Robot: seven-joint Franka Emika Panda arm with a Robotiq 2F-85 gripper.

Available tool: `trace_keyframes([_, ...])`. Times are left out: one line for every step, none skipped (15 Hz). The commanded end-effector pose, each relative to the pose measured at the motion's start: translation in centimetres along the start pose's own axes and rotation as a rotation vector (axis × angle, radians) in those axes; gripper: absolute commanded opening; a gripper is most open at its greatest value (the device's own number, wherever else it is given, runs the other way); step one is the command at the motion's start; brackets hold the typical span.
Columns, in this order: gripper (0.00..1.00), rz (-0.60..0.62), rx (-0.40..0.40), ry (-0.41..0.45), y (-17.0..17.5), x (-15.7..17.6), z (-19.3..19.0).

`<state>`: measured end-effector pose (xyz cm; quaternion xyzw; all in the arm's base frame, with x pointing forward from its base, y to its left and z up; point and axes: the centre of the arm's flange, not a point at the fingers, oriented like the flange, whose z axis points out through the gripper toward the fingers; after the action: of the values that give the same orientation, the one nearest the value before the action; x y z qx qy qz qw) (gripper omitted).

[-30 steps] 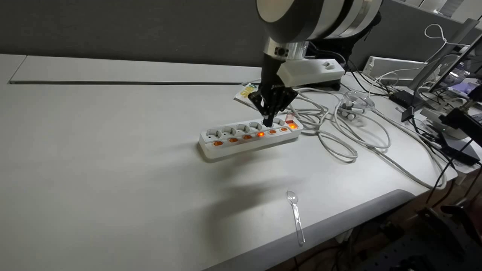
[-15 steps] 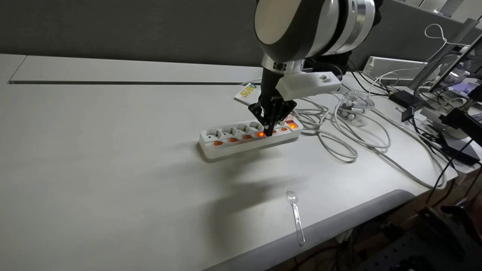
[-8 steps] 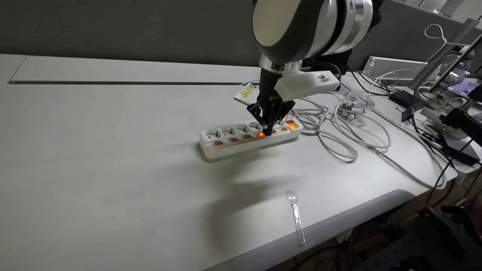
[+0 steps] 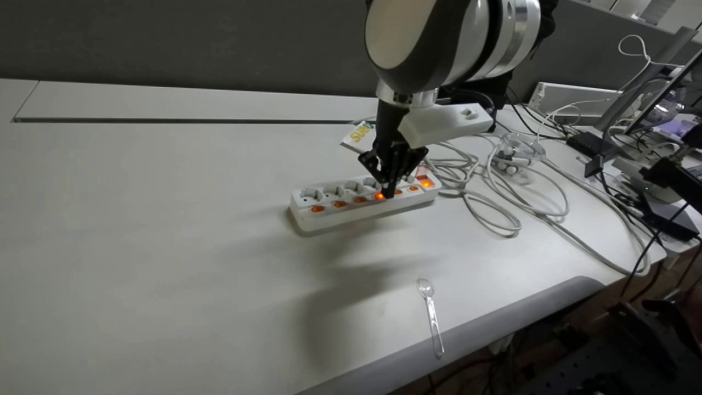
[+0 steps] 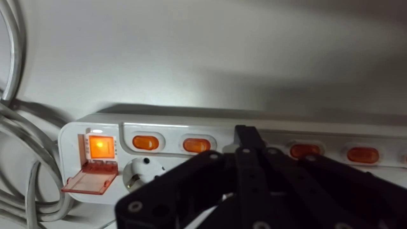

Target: Turn off the fourth switch from the left

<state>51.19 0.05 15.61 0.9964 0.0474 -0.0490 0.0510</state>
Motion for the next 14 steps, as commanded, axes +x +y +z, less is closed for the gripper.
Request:
trace_keyframes([0.0,0.014,-0.012,0.012,0.1,0.8,0.1])
trace_keyframes([0.0,0.014,-0.01,0.012,0.1,0.9,0.2])
trace_keyframes([0.0,0.014,-0.01,0.011,0.1,0.9,0.2])
trace_keyframes([0.0,0.015,-0.009,0.01,0.1,1.0,0.2])
trace_keyframes([0.0,0.015,-0.008,0.009,0.1,1.1,0.3])
trace_keyframes([0.0,0.017,-0.007,0.009,0.1,1.2,0.4])
trace_keyframes([0.0,0.019,-0.006,0.009,0.1,1.3,0.5])
trace_keyframes([0.0,0.02,-0.005,0.008,0.1,1.4,0.6])
trace_keyframes([0.0,0.022,-0.004,0.008,0.1,1.5,0.7])
trace_keyframes([0.0,0.023,-0.004,0.008,0.1,1.6,0.8])
trace_keyframes([0.0,0.025,-0.004,0.009,0.2,1.8,0.8])
trace_keyframes([0.0,0.026,-0.003,0.008,0.2,2.0,0.9])
trace_keyframes([0.0,0.027,-0.004,0.008,0.2,2.1,0.9])
trace_keyframes([0.0,0.027,-0.004,0.008,0.2,2.2,1.0])
